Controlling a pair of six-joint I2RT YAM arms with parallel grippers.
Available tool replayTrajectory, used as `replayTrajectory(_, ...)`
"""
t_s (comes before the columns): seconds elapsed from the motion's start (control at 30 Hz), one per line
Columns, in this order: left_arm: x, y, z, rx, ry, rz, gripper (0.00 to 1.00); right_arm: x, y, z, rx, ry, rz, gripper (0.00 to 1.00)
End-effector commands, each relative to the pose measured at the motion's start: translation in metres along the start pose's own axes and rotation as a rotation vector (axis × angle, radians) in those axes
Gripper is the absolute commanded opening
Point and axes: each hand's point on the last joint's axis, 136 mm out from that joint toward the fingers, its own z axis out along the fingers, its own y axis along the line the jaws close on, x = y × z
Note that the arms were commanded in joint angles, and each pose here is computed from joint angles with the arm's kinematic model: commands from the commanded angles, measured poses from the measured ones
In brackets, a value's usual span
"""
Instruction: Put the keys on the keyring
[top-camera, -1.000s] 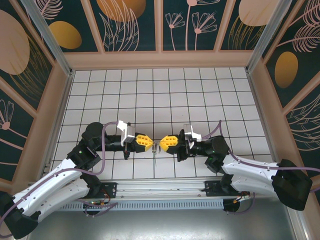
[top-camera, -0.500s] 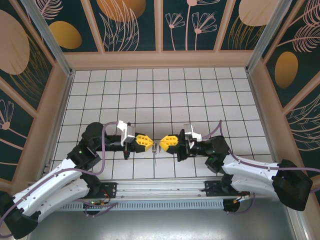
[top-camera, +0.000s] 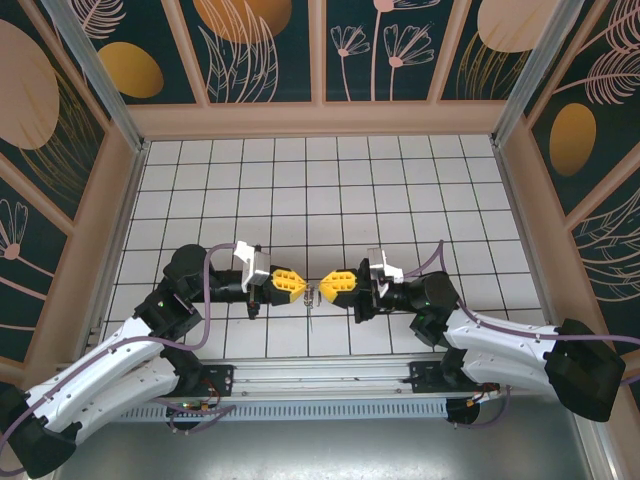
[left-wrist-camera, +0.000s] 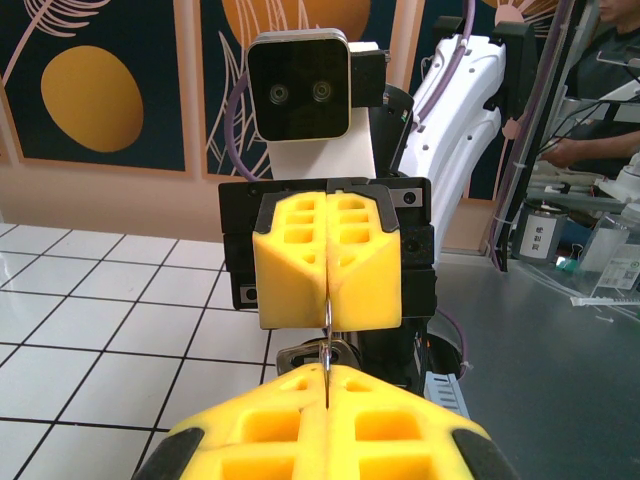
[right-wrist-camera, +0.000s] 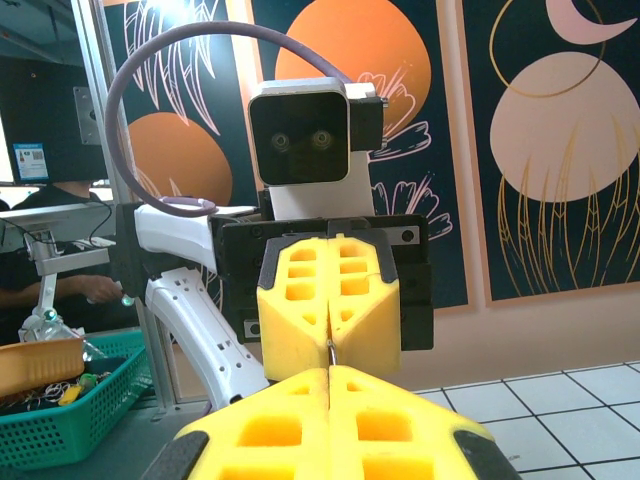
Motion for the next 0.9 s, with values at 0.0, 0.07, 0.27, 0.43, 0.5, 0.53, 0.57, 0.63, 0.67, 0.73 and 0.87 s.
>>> replayTrajectory(0.0, -0.017, -0.0064, -0.0015, 0.018, -0.048, 0.046, 0.0, -0.0163, 0.0033, 0.0005, -0.001, -0.053, -0.04, 0.0)
replayTrajectory(0.07, -0.0178, -0.0069, -0.0019, 0.018, -0.05, 0.047, 0.0, -0.016, 0.0029, -0.0002, 0.002, -0.052, -0.039, 0.0)
replayTrajectory(0.27, -0.0174, -0.0067, -0.0019, 0.018, -0.05, 0.047, 0.0, -0.0171, 0.0016, -0.0004, 0.009, -0.057, -0.041, 0.0)
replayTrajectory(0.43, -0.0179, -0.0068, -0.0022, 0.016, -0.051, 0.049, 0.0, -0.0161, 0.0014, -0.0008, 0.01, -0.057, -0.038, 0.0)
replayTrajectory(0.5, -0.0179, -0.0069, -0.0021, 0.017, -0.051, 0.049, 0.0, -0.0152, 0.0014, -0.0001, 0.007, -0.053, -0.034, 0.0)
replayTrajectory(0.53, -0.0178, -0.0067, -0.0023, 0.016, -0.051, 0.048, 0.0, -0.0151, 0.0013, -0.0003, 0.007, -0.053, -0.035, 0.0)
replayTrajectory(0.57, -0.0177, -0.0074, -0.002, 0.019, -0.05, 0.048, 0.0, -0.0149, 0.0011, -0.0002, 0.008, -0.052, -0.034, 0.0)
replayTrajectory(0.63, -0.018, -0.0075, -0.0022, 0.018, -0.051, 0.049, 0.0, -0.015, 0.0011, 0.0, 0.007, -0.053, -0.033, 0.0)
replayTrajectory(0.67, -0.0181, -0.0072, -0.0024, 0.017, -0.052, 0.049, 0.0, -0.0148, 0.0016, 0.0001, 0.004, -0.052, -0.033, 0.0)
replayTrajectory(0.73, -0.0181, -0.007, -0.0022, 0.016, -0.052, 0.049, 0.0, -0.0144, 0.0028, 0.0007, -0.005, -0.049, -0.031, 0.0)
replayTrajectory(0.87, -0.017, -0.0062, -0.0021, 0.014, -0.049, 0.046, 0.0, -0.0097, 0.0053, 0.0031, -0.032, -0.028, -0.017, 0.0)
